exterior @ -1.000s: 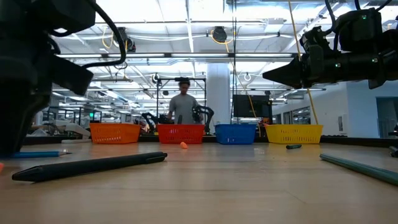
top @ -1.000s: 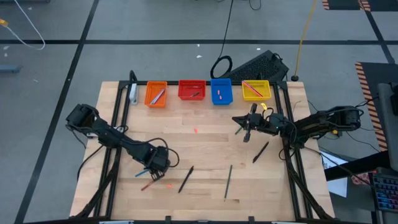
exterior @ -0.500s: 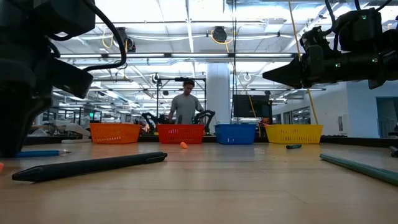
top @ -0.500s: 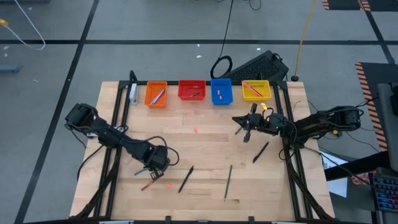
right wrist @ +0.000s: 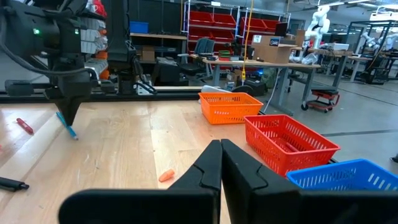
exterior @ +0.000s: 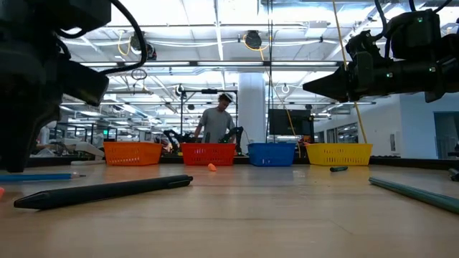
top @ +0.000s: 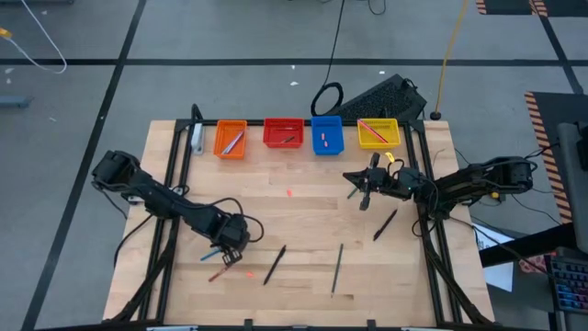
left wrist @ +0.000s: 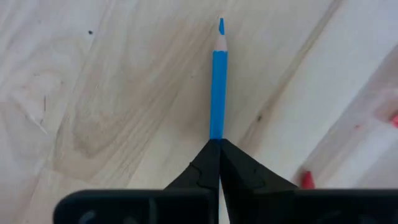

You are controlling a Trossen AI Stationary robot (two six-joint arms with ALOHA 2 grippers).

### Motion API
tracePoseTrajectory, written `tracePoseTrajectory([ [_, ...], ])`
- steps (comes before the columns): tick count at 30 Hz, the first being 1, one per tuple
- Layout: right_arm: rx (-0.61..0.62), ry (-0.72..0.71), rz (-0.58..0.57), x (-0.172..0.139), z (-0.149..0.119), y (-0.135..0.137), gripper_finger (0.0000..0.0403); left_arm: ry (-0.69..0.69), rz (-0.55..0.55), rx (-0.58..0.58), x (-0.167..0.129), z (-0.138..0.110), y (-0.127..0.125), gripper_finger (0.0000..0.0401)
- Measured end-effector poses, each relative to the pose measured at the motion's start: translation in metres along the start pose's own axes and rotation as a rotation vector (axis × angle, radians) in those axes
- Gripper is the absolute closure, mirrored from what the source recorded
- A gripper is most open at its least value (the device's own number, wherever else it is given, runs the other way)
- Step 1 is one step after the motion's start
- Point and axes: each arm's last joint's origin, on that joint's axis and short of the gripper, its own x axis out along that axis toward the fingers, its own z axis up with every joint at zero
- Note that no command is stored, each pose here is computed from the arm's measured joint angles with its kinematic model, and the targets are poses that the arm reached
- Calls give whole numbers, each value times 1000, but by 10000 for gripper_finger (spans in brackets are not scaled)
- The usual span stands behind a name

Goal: Sort crayons/erasers/pens/pencils in bins
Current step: Put the blue pencil into the yellow basket

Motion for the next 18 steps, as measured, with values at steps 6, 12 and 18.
tracePoseTrajectory([
  [6, 0, 0, -1, 0, 0, 0, 403, -37, -2, -9, -5, 1, 1, 393],
  [12, 0, 0, 0, 0, 0, 0, 403, -72, -30, -5, -5, 4, -2, 380],
  [18, 0, 0, -1, 0, 0, 0, 403, -136, -19, -29, -6, 12, 0, 310],
])
